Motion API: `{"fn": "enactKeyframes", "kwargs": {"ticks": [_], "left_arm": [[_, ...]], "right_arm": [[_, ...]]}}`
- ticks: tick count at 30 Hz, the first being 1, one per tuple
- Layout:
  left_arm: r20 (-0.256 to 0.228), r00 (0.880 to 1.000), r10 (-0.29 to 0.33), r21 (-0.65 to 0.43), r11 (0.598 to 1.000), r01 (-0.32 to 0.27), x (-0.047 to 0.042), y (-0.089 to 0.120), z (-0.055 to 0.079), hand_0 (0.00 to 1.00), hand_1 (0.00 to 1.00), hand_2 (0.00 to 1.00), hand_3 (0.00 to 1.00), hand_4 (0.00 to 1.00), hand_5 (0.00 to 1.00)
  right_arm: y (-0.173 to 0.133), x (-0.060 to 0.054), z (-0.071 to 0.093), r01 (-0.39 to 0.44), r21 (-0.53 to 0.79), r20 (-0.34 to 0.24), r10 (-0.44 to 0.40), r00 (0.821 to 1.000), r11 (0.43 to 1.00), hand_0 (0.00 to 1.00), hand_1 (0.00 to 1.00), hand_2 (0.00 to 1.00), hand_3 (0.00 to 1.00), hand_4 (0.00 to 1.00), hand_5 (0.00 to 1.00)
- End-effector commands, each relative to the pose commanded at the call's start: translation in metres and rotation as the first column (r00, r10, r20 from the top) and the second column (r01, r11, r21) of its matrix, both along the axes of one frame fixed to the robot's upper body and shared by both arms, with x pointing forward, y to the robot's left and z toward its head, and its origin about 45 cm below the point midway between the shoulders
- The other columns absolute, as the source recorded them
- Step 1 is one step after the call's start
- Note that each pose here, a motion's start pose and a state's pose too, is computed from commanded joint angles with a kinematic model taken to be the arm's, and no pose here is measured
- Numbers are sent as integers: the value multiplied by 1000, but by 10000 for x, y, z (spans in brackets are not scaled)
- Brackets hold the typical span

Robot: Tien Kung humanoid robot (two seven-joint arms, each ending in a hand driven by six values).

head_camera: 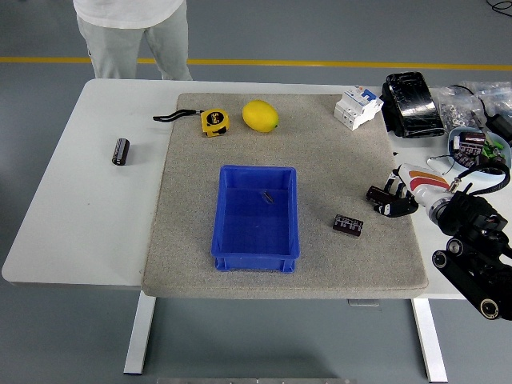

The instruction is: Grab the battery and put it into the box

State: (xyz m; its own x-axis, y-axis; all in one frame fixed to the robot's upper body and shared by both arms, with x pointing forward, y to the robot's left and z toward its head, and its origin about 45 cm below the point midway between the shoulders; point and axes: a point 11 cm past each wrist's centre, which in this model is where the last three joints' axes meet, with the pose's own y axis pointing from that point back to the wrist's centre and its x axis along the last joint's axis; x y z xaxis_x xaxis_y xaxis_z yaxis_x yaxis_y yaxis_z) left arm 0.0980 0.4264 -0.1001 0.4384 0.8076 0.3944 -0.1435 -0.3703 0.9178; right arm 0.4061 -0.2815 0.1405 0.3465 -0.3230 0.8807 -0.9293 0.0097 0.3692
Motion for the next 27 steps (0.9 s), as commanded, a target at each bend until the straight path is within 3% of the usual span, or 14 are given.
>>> {"fn": "enactKeyframes", "kwargs": {"ticks": [12,20,27], "left_arm": [[-8,1000,-7,-1,1000,7,-16,-7,-6,603,569,615,690,737,706],[-4,1000,-9,-1,1000,9,-3,-4,-3,607,572,620,693,736,707],[-2,1000,-10,-2,1000,10,7,-6,-1,606,571,619,693,737,708]], "right_arm": [[-7,-31,-16,71,166,-54,-63,997,984,333,274,340,438,905,2],[7,-1,59,93,236,-56,-83,995,967,328,273,339,436,905,2],[-13,-11,15,121,262,-82,-103,991,957,327,271,338,435,904,2]]}}
